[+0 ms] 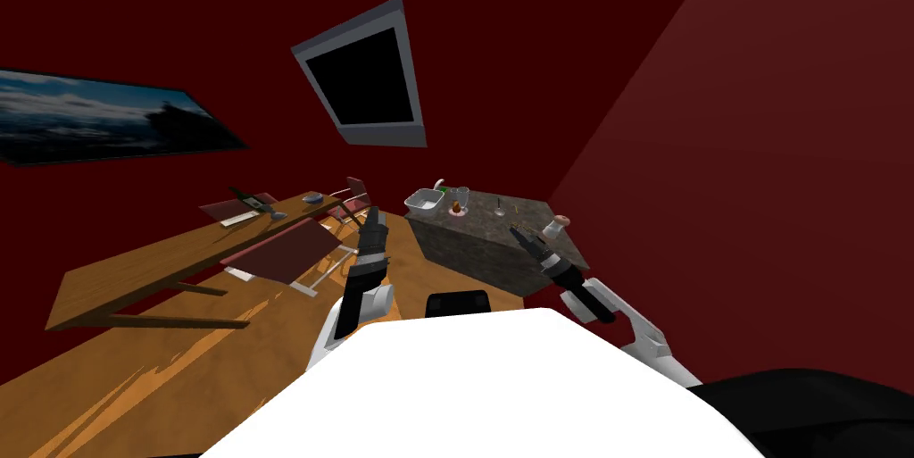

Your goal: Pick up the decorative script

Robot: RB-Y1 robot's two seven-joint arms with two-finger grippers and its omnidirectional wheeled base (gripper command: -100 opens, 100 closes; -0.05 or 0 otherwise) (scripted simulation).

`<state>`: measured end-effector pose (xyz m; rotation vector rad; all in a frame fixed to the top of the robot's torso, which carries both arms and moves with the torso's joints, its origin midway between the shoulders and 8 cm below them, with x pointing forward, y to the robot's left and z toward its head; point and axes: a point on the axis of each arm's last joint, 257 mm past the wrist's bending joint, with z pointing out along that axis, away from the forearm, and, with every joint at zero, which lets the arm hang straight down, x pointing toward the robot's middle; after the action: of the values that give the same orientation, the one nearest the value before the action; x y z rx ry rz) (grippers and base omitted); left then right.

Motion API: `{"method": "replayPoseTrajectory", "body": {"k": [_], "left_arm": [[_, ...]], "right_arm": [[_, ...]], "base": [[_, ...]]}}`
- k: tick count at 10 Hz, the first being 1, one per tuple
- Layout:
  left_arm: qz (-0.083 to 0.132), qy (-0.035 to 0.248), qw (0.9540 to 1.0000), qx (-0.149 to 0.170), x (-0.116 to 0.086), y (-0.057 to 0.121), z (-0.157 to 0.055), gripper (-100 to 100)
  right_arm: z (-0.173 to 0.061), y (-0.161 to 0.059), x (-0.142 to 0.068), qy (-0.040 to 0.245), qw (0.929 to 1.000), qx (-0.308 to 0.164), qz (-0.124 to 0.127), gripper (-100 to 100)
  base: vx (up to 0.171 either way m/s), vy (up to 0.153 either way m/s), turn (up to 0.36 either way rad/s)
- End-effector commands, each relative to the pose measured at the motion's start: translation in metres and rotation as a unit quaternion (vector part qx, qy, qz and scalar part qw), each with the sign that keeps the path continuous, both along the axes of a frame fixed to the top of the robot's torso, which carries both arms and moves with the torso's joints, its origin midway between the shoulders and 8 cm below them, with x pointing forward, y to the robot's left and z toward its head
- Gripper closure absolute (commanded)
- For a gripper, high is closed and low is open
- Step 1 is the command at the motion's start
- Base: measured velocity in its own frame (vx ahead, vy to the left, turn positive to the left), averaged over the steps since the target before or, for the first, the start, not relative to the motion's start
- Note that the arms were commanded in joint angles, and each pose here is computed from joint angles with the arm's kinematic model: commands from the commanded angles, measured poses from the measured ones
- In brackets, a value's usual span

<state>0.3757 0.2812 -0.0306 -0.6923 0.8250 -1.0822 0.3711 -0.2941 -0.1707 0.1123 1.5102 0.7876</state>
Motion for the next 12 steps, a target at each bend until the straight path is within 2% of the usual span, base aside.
{"method": "replayPoseTrajectory", "body": {"k": [1,2,3,4,5,6,7,8,9,10,11,12], "left_arm": [[0.0,0.0,1.0,0.0,0.0,0.0,0.0,0],[0.0,0.0,1.0,0.0,0.0,0.0,0.0,0],[0.0,0.0,1.0,0.0,0.0,0.0,0.0,0],[0.0,0.0,1.0,0.0,0.0,0.0,0.0,0],[0.0,0.0,1.0,0.0,0.0,0.0,0.0,0],[0.0,0.0,1.0,0.0,0.0,0.0,0.0,0],[0.0,0.0,1.0,0.0,0.0,0.0,0.0,0],[0.0,0.0,1.0,0.0,0.0,0.0,0.0,0],[0.0,0.0,1.0,0.0,0.0,0.0,0.0,0],[0.0,0.0,1.0,0.0,0.0,0.0,0.0,0],[0.0,0.0,1.0,0.0,0.0,0.0,0.0,0],[0.0,0.0,1.0,0.0,0.0,0.0,0.0,0]], "right_arm": [[-0.019,-0.012,-0.004,0.018,0.999,-0.041,0.005,-100],[-0.019,-0.013,-0.005,0.02,0.9984,-0.051,0.011,-100],[-0.034,-0.023,-0.008,0.035,0.9958,-0.083,0.013,-100],[-0.034,-0.024,-0.008,0.037,0.9947,-0.094,0.019,-100],[-0.049,-0.035,-0.012,0.052,0.9902,-0.128,0.023,-100],[-0.049,-0.036,-0.012,0.054,0.9886,-0.138,0.029,-100],[-0.064,-0.047,-0.017,0.069,0.9824,-0.171,0.033,-100],[-0.063,-0.05,-0.016,0.07,0.9801,-0.181,0.039,-100],[-0.077,-0.062,-0.022,0.085,0.9718,-0.215,0.044,-100],[-0.076,-0.064,-0.022,0.086,0.9693,-0.225,0.049,-100],[-0.09,-0.077,-0.028,0.101,0.9588,-0.259,0.056,-100],[-0.089,-0.079,-0.028,0.102,0.9563,-0.267,0.061,-100]], "base": [[-0.001,-0.003,0.192],[0.001,-0.007,0.093],[0.002,-0.002,0.183],[0.003,-0.006,0.095],[0.005,-0.002,0.207],[0.006,-0.006,0.084],[0.009,-0.002,0.141],[0.008,-0.004,0.093],[0.01,0.0,0.179],[0.01,-0.005,0.078],[0.014,0.001,0.155],[0.012,-0.004,0.086]]}}
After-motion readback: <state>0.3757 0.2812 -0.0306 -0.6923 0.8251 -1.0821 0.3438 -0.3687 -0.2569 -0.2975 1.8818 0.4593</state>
